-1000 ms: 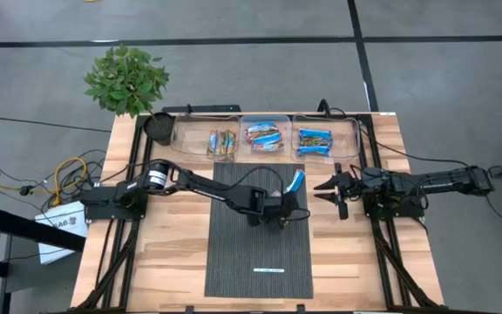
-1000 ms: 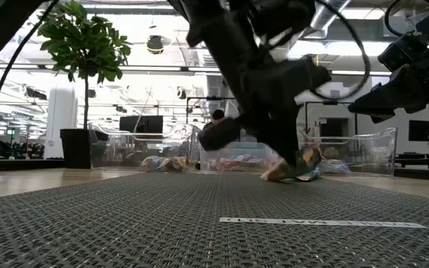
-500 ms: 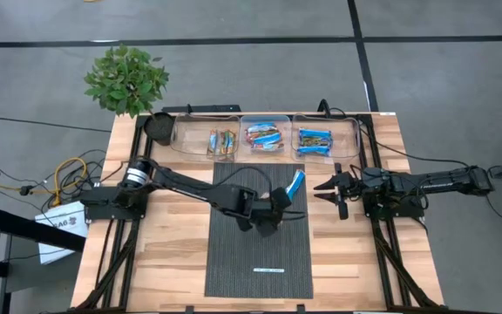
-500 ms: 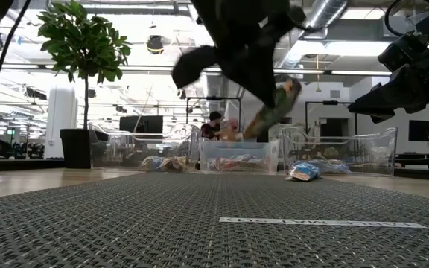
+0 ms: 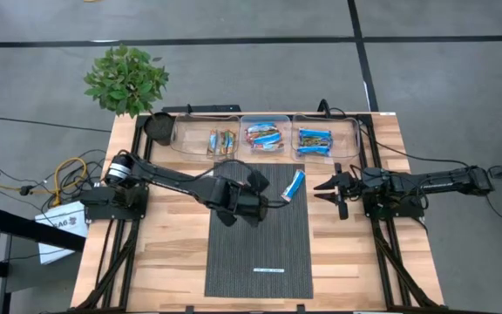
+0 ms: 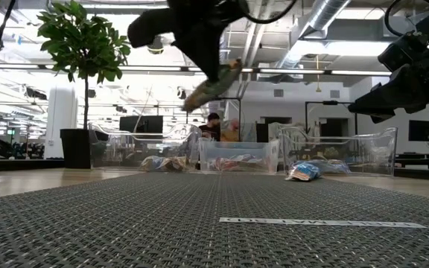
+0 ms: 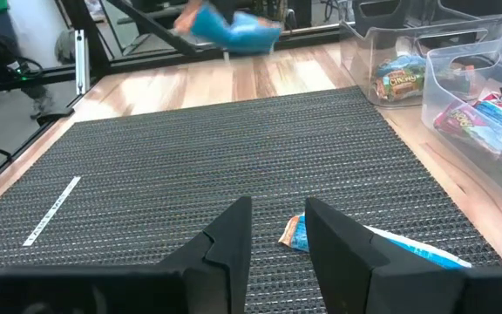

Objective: Pick and place Granola Bars by type
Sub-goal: Put the bottom orange granola bar into the left transparent bin

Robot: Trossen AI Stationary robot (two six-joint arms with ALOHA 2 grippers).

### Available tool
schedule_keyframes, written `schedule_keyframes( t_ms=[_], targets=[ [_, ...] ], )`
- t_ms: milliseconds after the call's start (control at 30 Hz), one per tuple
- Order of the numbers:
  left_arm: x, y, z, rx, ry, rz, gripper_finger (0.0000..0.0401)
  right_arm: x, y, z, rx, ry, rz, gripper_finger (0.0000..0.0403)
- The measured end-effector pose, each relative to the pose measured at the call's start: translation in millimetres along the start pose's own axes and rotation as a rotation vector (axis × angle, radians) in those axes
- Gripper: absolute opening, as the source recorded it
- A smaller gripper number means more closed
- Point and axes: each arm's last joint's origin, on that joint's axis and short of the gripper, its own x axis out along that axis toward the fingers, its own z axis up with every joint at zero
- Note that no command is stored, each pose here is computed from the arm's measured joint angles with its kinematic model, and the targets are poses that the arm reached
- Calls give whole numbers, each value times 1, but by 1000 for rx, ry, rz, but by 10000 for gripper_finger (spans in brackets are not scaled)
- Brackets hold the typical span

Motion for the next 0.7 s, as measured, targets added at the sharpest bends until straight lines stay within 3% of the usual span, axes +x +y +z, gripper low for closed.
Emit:
schedule_keyframes(
  t_ms=[167, 400, 700],
  targets=[
    [-11, 4, -18, -133, 100, 7, 2, 0, 0, 0, 0, 0, 0, 102],
    [-25, 16, -50, -346, 259, 102, 2, 0, 0, 0, 0, 0, 0, 102],
    [-43, 28, -95, -712, 413, 182, 2, 0, 0, 0, 0, 0, 0, 102]
  ],
)
